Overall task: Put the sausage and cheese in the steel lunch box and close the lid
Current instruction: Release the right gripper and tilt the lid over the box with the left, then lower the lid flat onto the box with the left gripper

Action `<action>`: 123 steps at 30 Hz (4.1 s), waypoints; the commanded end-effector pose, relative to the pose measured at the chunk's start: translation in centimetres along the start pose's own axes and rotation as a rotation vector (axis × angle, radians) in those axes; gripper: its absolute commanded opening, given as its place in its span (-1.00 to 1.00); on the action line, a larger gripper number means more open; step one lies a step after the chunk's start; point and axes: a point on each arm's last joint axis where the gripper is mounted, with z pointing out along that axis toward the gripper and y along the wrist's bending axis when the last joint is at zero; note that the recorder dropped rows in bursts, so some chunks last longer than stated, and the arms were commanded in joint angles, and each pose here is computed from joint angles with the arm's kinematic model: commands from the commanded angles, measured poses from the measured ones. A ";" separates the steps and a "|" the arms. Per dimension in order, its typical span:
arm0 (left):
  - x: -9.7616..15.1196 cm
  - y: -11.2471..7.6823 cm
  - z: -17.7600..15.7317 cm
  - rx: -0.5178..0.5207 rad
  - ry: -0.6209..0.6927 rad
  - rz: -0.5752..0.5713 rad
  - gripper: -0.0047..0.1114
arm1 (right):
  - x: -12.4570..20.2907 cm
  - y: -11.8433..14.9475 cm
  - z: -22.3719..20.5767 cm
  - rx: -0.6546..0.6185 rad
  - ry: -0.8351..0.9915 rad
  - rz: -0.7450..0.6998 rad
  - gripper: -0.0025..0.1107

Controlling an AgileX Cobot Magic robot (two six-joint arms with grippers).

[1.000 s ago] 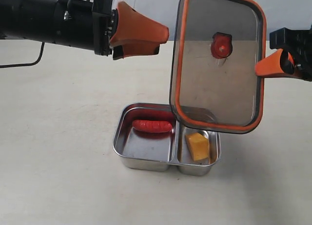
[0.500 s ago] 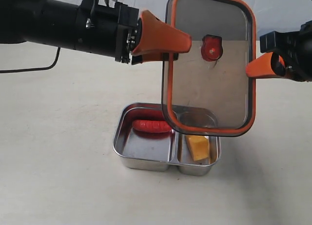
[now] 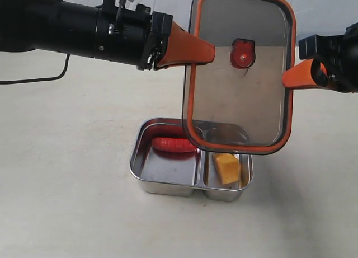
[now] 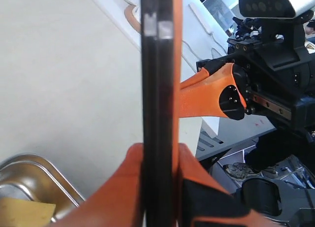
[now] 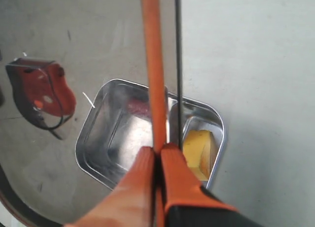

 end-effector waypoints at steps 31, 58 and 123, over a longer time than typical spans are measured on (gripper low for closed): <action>-0.6 1.7 -1.8 -0.170 -0.007 0.098 -0.92 | 0.3 -0.9 -3.5 0.323 -0.114 -0.023 -0.22; 3.0 -7.1 -0.4 -0.763 0.336 1.282 -0.92 | 0.7 -0.9 -3.5 0.332 -0.077 -0.034 -0.22; 17.8 -2.0 8.6 -1.001 0.753 1.524 -0.46 | 0.8 -0.9 -3.5 0.333 -0.066 -0.035 -0.22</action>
